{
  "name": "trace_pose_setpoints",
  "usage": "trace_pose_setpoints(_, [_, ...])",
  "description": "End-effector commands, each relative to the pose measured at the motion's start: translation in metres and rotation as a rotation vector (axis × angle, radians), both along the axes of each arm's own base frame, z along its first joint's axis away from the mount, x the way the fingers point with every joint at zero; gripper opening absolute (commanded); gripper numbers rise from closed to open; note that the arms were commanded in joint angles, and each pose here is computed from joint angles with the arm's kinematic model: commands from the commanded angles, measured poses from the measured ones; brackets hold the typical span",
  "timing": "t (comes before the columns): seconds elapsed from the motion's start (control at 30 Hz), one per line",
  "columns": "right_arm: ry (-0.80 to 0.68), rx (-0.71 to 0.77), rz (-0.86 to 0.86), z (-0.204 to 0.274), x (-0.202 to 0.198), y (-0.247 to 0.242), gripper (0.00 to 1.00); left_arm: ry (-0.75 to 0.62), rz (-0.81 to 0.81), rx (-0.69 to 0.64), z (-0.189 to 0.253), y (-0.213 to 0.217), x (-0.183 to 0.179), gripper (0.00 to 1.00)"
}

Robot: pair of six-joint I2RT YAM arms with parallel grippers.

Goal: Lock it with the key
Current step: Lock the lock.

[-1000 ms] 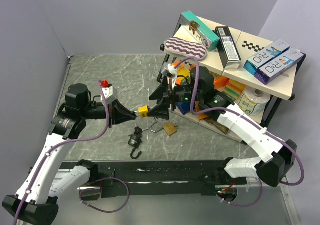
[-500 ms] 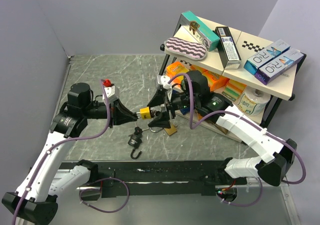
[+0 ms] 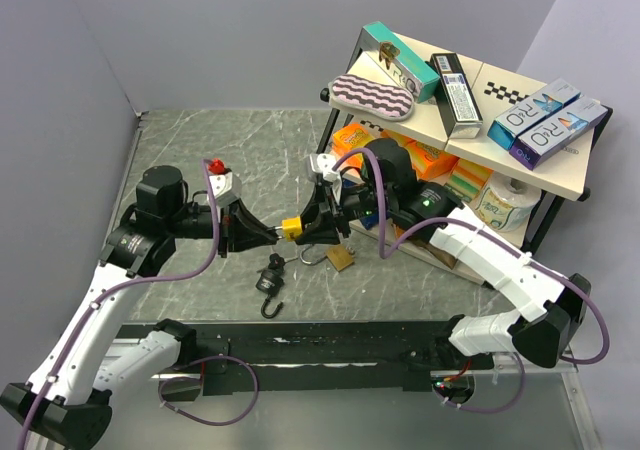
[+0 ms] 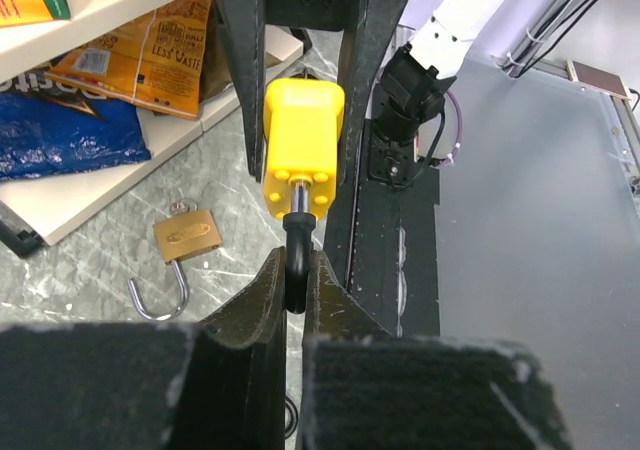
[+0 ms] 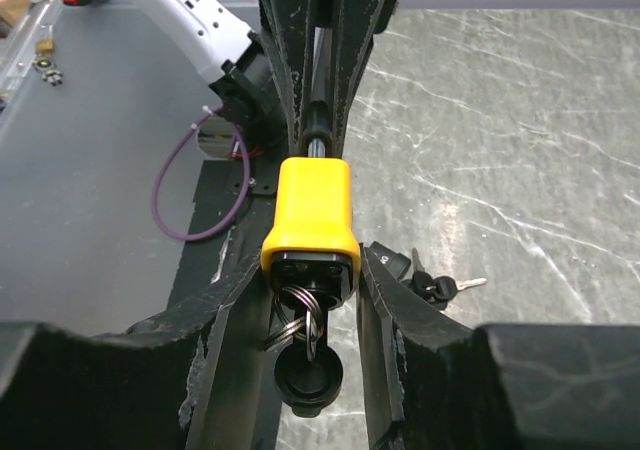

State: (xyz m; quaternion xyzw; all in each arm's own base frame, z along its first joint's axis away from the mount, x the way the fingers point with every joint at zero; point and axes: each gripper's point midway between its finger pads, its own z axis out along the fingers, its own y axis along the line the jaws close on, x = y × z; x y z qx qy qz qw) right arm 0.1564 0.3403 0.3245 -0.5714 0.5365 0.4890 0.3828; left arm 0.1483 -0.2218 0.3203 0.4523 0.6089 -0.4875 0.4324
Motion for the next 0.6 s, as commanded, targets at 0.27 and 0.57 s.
trace_pose_setpoints(0.27, [0.005,0.085,0.11,0.029,-0.018,0.021,0.0,-0.088,-0.068,-0.11,0.037,-0.024,-0.005,0.01])
trace_pose_setpoints(0.57, [0.006,0.107,0.139,0.033,-0.027,0.039,0.0,-0.072,-0.119,-0.145,0.039,-0.043,-0.012,0.01])
